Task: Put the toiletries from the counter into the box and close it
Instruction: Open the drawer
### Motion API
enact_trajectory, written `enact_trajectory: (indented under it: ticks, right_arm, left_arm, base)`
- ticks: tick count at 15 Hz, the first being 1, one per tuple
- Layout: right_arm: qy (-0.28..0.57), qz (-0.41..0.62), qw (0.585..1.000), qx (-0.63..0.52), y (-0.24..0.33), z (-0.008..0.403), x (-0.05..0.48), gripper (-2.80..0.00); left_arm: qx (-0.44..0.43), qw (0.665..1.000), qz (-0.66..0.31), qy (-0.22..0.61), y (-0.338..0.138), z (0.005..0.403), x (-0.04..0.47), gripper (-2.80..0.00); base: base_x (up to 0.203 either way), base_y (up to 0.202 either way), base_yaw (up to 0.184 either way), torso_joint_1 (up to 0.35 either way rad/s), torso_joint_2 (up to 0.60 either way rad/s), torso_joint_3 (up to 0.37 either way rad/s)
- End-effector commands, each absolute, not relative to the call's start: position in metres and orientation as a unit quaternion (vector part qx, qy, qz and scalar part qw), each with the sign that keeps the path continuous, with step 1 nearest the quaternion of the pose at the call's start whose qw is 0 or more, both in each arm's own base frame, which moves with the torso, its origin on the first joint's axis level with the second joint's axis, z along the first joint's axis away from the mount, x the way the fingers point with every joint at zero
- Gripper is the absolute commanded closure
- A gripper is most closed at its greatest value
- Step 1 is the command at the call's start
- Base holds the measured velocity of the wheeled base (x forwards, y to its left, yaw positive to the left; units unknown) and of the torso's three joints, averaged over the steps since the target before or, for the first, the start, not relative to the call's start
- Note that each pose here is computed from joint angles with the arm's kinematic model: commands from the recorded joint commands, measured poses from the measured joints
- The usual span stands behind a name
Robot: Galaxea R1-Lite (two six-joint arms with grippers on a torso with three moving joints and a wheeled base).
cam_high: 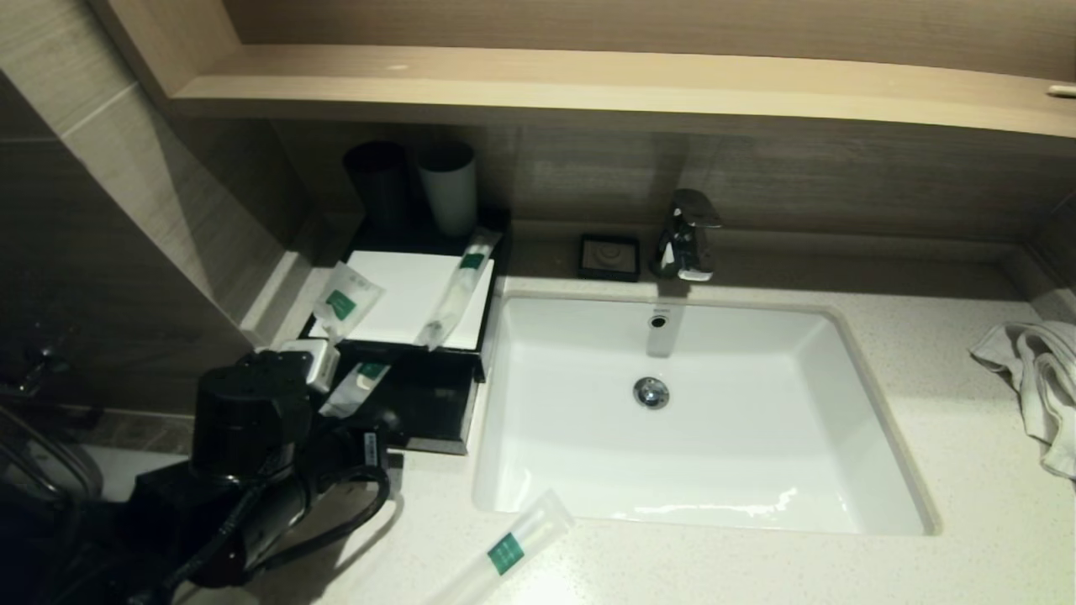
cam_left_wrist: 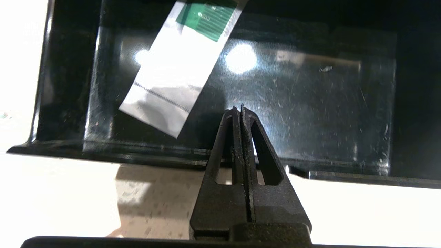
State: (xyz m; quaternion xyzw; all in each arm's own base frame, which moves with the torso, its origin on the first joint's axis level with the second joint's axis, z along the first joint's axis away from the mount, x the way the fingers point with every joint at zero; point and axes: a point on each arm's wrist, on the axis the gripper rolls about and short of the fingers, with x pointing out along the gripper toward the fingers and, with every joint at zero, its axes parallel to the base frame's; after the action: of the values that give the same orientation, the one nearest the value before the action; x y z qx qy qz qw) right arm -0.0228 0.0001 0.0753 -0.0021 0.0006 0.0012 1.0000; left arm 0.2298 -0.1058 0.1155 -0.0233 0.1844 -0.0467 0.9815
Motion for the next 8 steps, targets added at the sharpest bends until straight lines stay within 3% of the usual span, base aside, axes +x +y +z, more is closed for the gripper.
enact_trajectory:
  ticks: [1, 8]
  right_arm:
    - [0.001, 0.001, 1.0, -0.002, 0.0, 0.075, -0.023, 0.0]
    - [0.001, 0.002, 1.0, -0.002, 0.0, 0.075, -0.023, 0.0]
  left_arm:
    - [-0.025, 0.982, -0.047, 0.182, -0.104, 0.117, 0.224, 0.0]
    - [-0.019, 0.98, -0.046, 0.194, -0.098, 0.112, 0.212, 0.0]
  base:
    - [0.0, 0.0, 0.0, 0.0, 0.0, 0.0]
    - [0.0, 0.0, 0.0, 0.0, 0.0, 0.0]
